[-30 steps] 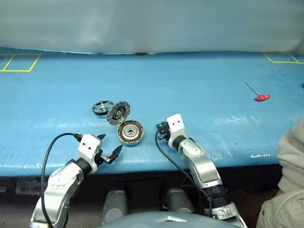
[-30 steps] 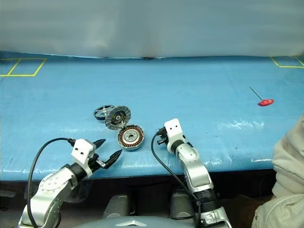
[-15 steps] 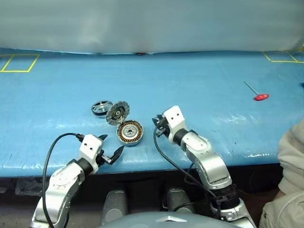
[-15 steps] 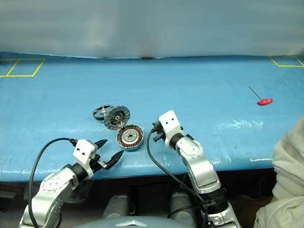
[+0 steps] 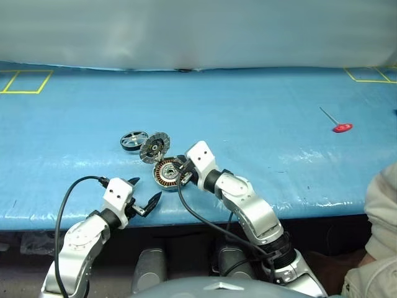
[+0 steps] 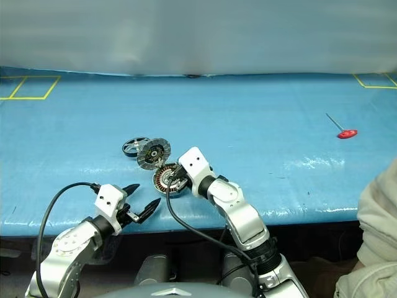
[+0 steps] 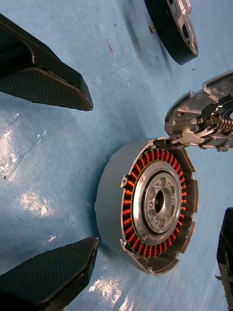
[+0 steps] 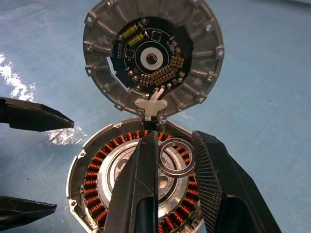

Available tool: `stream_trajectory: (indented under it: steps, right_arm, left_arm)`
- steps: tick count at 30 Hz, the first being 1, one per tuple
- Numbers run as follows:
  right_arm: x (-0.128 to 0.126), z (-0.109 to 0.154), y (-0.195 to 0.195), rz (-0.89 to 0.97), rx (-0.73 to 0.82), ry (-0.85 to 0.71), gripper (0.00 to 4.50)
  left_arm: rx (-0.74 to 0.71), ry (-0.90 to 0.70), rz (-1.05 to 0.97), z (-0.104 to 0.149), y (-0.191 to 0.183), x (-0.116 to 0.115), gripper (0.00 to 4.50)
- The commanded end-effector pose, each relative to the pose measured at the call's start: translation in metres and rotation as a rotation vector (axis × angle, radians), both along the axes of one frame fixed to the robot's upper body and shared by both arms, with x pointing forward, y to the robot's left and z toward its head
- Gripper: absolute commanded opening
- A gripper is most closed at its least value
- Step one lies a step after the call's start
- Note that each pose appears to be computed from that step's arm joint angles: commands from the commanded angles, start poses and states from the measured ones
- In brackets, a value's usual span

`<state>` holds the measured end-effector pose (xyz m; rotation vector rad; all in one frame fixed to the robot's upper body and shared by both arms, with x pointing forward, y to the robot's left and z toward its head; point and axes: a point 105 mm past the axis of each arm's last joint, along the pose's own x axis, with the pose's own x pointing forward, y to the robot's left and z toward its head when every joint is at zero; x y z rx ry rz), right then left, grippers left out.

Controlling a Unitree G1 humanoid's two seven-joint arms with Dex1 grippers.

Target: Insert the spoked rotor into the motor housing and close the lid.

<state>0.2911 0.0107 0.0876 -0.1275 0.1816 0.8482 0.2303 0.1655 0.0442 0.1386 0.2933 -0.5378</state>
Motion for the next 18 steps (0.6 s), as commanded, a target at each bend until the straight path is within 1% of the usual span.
stream_trajectory:
  steps: [1, 18]
  right_arm:
    - [-0.002, 0.007, 0.008, 0.022, 0.035, -0.031, 0.67]
    - [-0.003, -0.006, 0.024, 0.066, 0.022, 0.004, 0.67]
  left_arm:
    - [0.007, -0.058, -0.016, 0.013, -0.004, 0.001, 4.5]
    - [-0.003, -0.053, -0.019, 0.012, -0.005, 0.0, 4.5]
